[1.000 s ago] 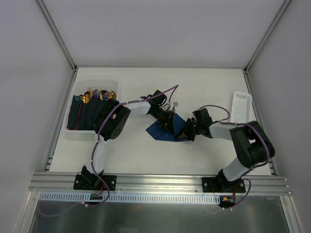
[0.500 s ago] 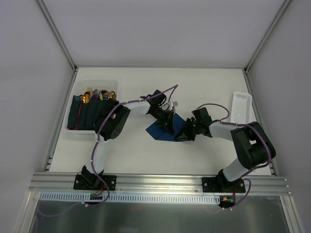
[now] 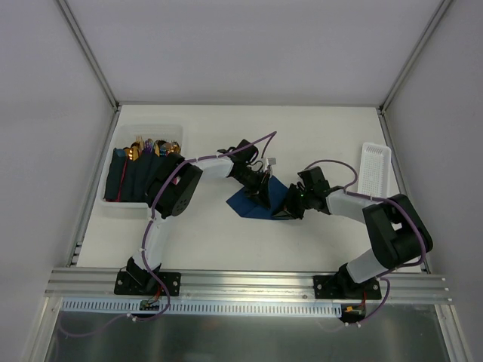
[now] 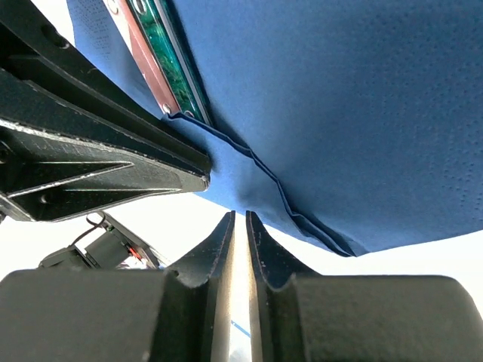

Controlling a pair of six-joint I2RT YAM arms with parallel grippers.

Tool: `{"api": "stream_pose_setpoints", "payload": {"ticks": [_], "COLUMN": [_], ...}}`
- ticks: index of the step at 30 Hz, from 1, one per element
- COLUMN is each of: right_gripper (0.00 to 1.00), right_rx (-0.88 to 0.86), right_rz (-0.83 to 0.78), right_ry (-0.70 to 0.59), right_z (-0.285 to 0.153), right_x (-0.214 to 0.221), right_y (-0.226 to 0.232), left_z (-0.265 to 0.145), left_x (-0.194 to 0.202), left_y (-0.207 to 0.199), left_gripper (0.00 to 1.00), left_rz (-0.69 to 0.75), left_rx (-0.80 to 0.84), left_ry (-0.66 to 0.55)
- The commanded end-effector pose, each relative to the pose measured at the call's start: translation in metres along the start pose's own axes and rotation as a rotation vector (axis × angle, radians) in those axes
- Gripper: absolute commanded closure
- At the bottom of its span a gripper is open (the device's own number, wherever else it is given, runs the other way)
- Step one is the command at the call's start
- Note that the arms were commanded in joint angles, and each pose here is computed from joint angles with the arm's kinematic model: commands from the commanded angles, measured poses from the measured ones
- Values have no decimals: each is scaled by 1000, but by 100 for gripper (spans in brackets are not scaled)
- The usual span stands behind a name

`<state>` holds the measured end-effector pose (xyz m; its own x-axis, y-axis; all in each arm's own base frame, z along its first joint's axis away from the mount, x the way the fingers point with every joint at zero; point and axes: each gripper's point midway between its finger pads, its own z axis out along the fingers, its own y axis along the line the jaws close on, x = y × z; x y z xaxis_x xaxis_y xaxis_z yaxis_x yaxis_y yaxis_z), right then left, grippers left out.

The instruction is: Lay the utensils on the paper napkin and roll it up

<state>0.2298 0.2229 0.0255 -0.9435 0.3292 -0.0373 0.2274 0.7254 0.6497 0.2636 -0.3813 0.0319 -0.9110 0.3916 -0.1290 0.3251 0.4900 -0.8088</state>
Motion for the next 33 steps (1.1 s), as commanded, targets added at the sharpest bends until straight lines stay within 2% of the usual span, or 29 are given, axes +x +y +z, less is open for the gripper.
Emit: {"api": "stream_pose_setpoints", "payload": {"ticks": [1,15,19,20,22,25,33], "right_gripper": [87,87,79,75,71,64,60], "right_rx": [-16,27,-12,3,-16,10,177], "right_rz": [-8,6,-46,-65,-105,-126,-62], "right_ry": [-4,26,-26,-26,-84,-120,-151], "right_z": [0,12,-9,-15,-32,-49,-64], "right_x": [-1,6,-4,-3,-15,-23,-45], "right_y": [8,-10,13,14,30,30,-24], "left_z": [0,0,-2,-2,-1,-2,-2], "left_x": [-6,-4,-5,-4,-4,-5,-5], "left_y": [17,20,20,20,20,19,18], "left_gripper": [89,89,89,89,89,89,89], "left_rz": [-1,-10,-8,-10,-8,-9,-6], "left_rx": [-49,-50,-50,-51,-49,-50,-49], "left_ry": [-23,-20,-24,-22,-21,-24,-24]}}
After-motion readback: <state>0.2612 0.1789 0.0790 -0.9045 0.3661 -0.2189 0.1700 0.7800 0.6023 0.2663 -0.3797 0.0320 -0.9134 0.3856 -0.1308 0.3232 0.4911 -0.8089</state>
